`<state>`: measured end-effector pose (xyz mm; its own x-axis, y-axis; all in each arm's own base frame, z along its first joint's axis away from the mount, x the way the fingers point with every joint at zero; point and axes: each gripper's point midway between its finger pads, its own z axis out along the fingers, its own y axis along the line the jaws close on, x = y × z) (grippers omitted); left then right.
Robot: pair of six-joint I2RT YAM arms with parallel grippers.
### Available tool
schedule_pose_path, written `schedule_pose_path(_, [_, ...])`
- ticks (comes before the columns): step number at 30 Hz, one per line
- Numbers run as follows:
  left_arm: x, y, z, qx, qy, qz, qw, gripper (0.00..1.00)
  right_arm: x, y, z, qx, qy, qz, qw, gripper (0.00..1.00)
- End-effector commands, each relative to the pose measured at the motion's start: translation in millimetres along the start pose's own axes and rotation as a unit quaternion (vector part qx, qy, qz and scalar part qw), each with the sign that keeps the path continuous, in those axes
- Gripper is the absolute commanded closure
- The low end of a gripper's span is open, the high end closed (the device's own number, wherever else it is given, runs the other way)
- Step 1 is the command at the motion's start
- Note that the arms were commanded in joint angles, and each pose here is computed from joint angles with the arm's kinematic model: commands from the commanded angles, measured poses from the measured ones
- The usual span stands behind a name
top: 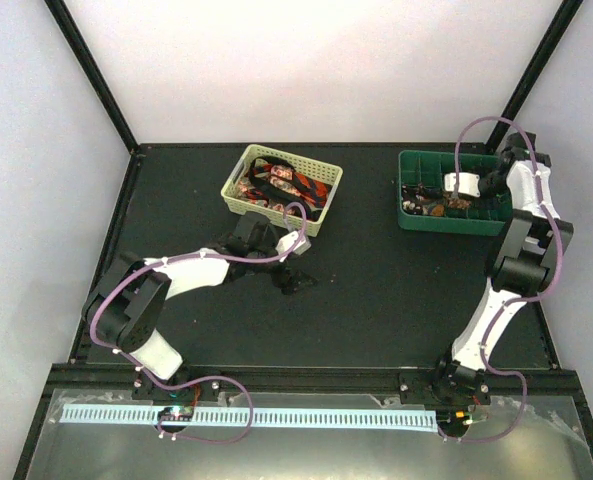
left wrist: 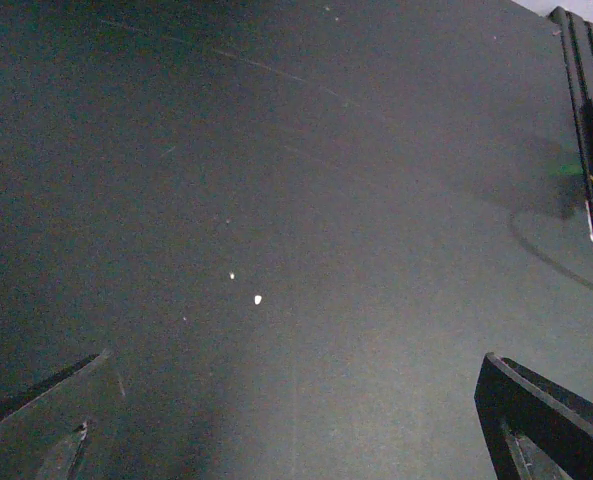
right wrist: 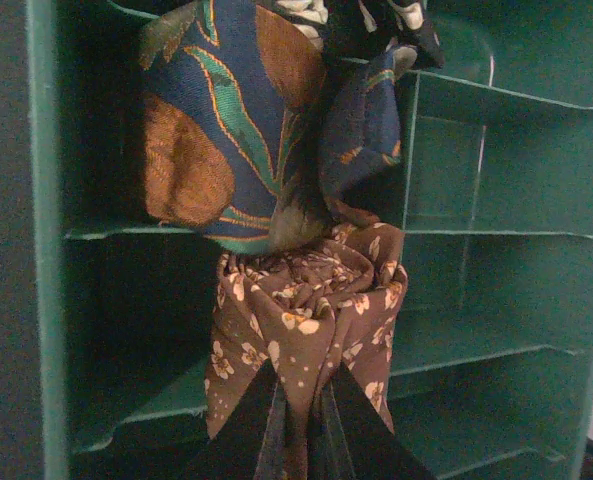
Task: Roll the ties
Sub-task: Place the tie in the storage box.
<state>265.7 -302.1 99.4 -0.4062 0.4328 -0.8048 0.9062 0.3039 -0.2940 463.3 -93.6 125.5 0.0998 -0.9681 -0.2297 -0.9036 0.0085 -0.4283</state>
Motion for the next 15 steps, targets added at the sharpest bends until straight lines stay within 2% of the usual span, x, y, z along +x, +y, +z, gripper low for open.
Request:
schedule_pose_path(1, [-11.2, 2.2, -1.3, 0.014, -0.013, -0.009, 1.000, 0.01, -7.5, 1.0, 13.6, -0.017, -0.016, -0.005, 1.000, 0.98])
schedule_pose_path(13, [-8.8, 3.7, -1.1, 0.027, -0.016, -0.023, 0.999, 0.01, 6.6, 17.4, 55.2, -0.086, -0.008, 0.017, 0.996, 0.98])
schedule_pose_path(14, [-8.3, 4.3, -1.2, 0.027, -0.015, -0.025, 0.999, 0.01, 8.1, 15.9, 56.7, -0.087, -0.007, 0.020, 0.996, 0.98])
schedule_pose_path(15, [-8.2, 4.9, -1.6, 0.027, -0.016, -0.025, 0.999, 0.01, 9.3, 14.9, 59.1, -0.087, -0.006, 0.029, 0.996, 0.93])
